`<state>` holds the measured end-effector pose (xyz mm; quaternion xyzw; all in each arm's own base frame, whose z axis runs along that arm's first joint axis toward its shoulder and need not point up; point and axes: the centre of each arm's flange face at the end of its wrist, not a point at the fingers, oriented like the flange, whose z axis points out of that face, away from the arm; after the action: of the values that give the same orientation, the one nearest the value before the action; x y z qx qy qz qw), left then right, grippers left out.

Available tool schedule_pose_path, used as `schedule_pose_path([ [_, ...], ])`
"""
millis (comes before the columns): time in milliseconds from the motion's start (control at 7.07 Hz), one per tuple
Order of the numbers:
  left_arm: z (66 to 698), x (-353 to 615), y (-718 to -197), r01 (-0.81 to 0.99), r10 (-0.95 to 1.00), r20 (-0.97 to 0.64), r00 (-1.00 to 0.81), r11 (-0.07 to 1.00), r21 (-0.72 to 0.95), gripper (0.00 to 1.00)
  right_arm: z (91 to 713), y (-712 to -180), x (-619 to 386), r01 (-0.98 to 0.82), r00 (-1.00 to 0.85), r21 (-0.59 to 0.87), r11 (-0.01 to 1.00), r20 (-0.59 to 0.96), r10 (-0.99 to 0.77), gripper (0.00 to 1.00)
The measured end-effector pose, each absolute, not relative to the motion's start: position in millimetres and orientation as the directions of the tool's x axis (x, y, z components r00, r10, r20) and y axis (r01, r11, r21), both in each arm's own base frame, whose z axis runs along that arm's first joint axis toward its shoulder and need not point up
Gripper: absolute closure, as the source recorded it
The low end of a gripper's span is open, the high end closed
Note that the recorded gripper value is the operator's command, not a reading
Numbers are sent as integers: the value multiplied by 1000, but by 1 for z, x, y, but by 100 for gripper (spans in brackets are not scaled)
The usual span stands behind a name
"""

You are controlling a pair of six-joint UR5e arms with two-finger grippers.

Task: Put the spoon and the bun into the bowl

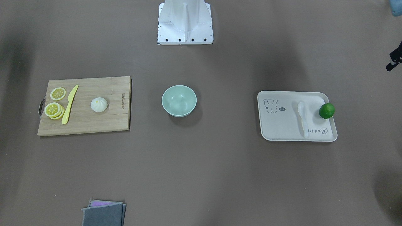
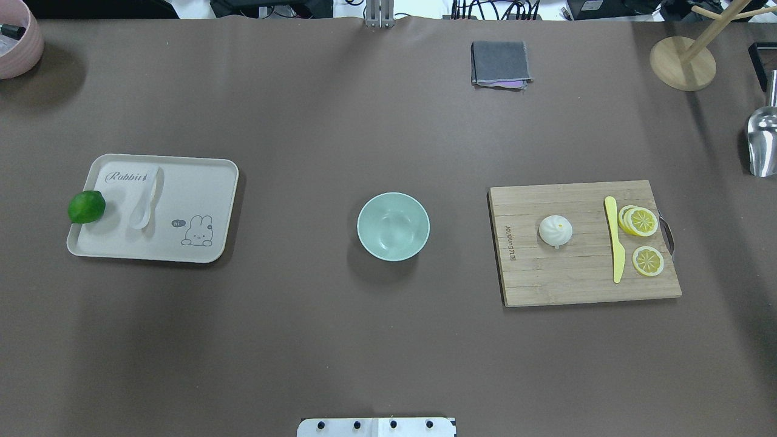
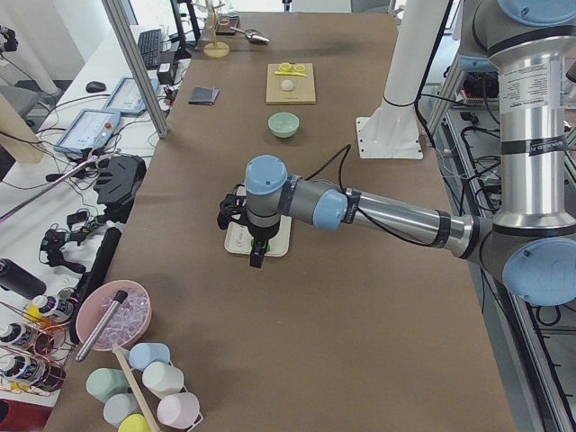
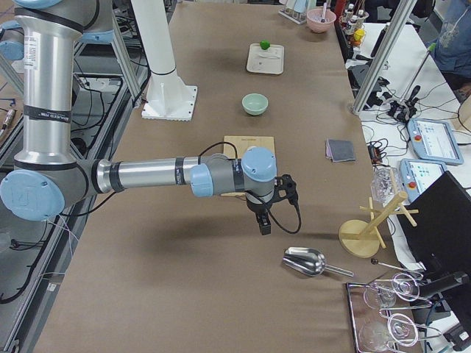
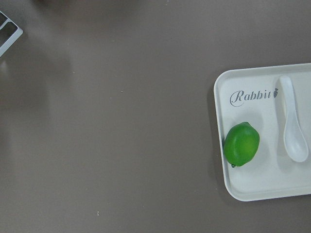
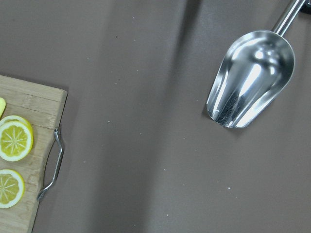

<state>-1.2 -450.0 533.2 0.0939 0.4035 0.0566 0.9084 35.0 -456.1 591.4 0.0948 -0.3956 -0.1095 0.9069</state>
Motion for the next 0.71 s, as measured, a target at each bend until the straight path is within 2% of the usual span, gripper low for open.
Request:
schedule_pose_path([
  [425, 528, 3, -451, -16, 189, -727, 660, 971, 237, 2, 582, -456, 26, 137, 624, 320, 937, 707, -332, 0],
  [708, 504, 38, -472, -12, 198, -743, 640, 969, 248, 2, 577, -451, 15, 146, 583, 369, 918, 717, -382, 0],
])
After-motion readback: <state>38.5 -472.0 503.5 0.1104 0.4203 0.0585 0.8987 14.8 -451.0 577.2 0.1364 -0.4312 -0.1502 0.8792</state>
